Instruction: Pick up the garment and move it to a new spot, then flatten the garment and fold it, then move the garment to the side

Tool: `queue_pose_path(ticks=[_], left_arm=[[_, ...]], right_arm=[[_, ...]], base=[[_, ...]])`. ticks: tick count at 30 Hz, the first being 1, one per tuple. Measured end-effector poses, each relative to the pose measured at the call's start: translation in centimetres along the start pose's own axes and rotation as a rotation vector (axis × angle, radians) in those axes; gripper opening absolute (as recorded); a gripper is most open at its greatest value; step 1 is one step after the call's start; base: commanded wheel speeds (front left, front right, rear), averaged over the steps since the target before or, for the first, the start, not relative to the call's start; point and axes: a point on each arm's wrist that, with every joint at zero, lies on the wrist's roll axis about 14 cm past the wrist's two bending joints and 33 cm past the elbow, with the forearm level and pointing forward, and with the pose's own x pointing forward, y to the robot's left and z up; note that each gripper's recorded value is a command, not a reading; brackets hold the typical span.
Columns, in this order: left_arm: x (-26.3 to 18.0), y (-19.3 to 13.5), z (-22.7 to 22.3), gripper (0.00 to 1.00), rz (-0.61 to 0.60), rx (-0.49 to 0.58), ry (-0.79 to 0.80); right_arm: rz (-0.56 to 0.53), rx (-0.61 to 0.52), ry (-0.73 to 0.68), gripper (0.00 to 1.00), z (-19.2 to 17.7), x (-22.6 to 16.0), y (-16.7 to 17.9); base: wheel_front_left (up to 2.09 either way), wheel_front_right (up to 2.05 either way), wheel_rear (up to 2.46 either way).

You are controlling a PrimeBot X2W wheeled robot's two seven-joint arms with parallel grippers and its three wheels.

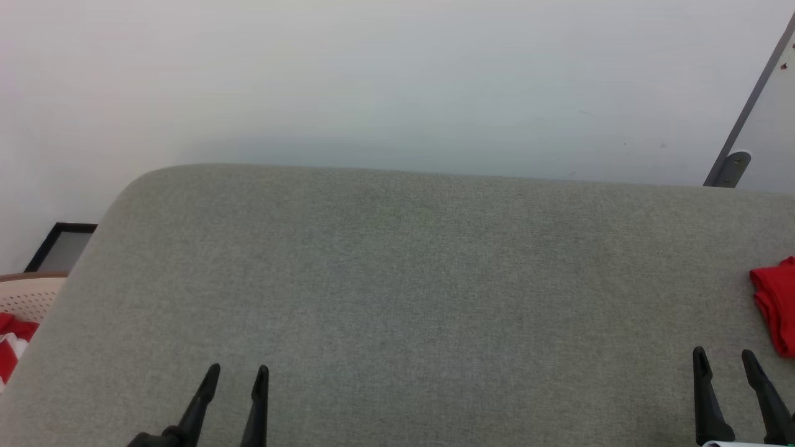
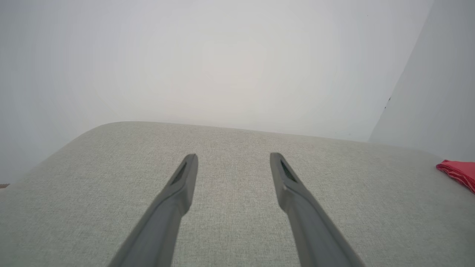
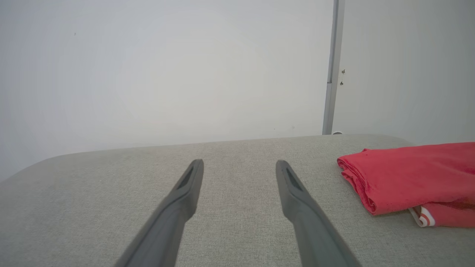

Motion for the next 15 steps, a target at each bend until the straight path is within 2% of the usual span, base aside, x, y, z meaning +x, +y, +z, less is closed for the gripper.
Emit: queue_pose_path(ticks=[15], left_arm=[[0.0,0.25,-0.05,1.0,0.016,-0.012,-0.001]], right_arm=[[0.02,0.012,-0.004,1.0,0.07,0.56,0.69]], base=[[0.0,0.0,0.0]])
